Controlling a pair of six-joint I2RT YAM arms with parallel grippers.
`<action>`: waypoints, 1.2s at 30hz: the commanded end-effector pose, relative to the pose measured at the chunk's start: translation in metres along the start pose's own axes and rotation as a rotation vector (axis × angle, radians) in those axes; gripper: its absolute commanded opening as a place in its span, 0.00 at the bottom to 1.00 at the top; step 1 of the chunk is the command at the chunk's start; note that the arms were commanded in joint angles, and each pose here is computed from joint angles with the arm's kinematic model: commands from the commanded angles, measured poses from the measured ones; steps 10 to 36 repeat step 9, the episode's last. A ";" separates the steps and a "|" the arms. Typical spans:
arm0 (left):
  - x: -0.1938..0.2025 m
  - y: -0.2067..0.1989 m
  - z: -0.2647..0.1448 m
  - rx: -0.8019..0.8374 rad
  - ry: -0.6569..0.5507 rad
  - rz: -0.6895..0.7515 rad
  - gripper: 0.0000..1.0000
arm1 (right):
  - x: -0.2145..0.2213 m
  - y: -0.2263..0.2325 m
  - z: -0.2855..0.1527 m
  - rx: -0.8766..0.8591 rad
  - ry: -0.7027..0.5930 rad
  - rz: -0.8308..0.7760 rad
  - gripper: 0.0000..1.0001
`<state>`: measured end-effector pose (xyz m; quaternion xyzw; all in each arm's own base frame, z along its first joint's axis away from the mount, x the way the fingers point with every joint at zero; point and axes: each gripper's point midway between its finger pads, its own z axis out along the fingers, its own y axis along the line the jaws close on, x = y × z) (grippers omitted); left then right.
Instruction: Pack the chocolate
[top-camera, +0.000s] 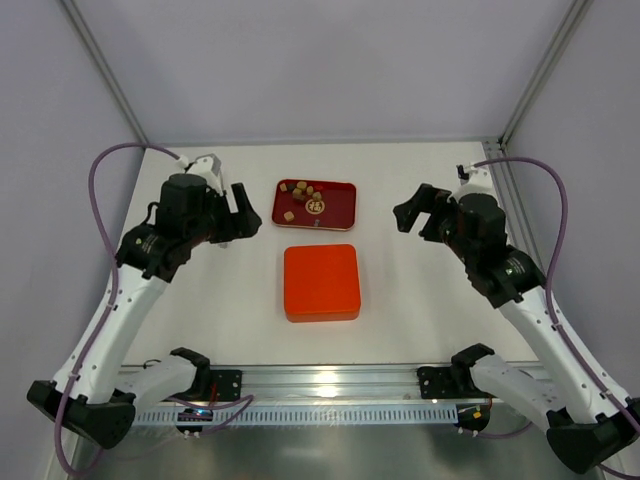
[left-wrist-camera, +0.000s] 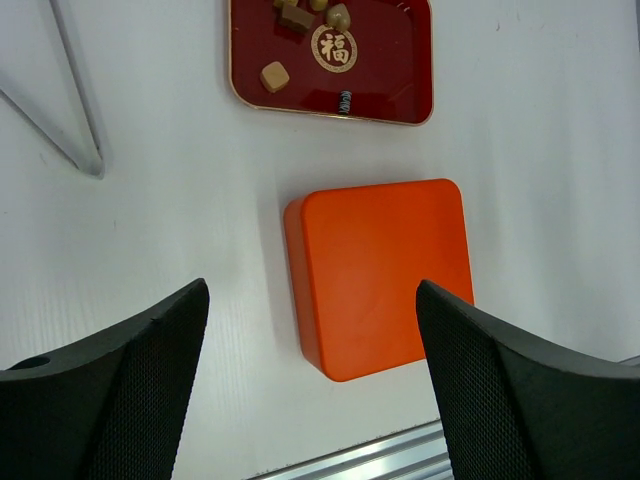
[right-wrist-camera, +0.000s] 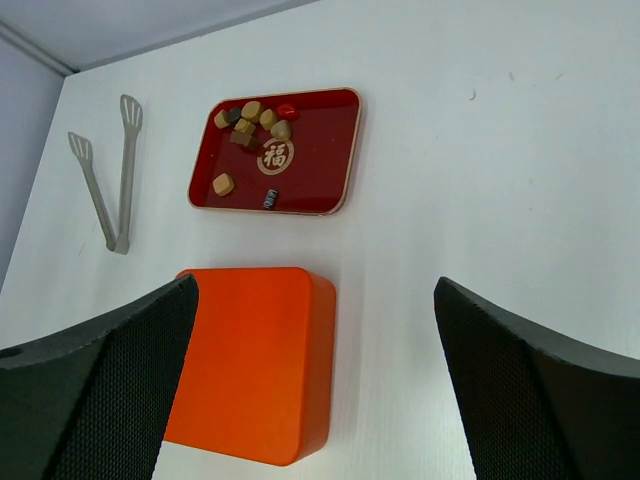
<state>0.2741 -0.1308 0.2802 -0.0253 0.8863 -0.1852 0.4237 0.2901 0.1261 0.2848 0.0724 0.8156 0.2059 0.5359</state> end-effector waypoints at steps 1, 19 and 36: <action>0.004 0.012 -0.014 -0.038 -0.016 0.020 0.83 | 0.001 -0.026 -0.013 0.105 -0.032 -0.027 1.00; 0.006 0.012 -0.020 -0.031 -0.025 0.023 0.83 | 0.006 -0.031 -0.014 0.120 -0.019 -0.036 1.00; 0.006 0.012 -0.020 -0.031 -0.025 0.023 0.83 | 0.006 -0.031 -0.014 0.120 -0.019 -0.036 1.00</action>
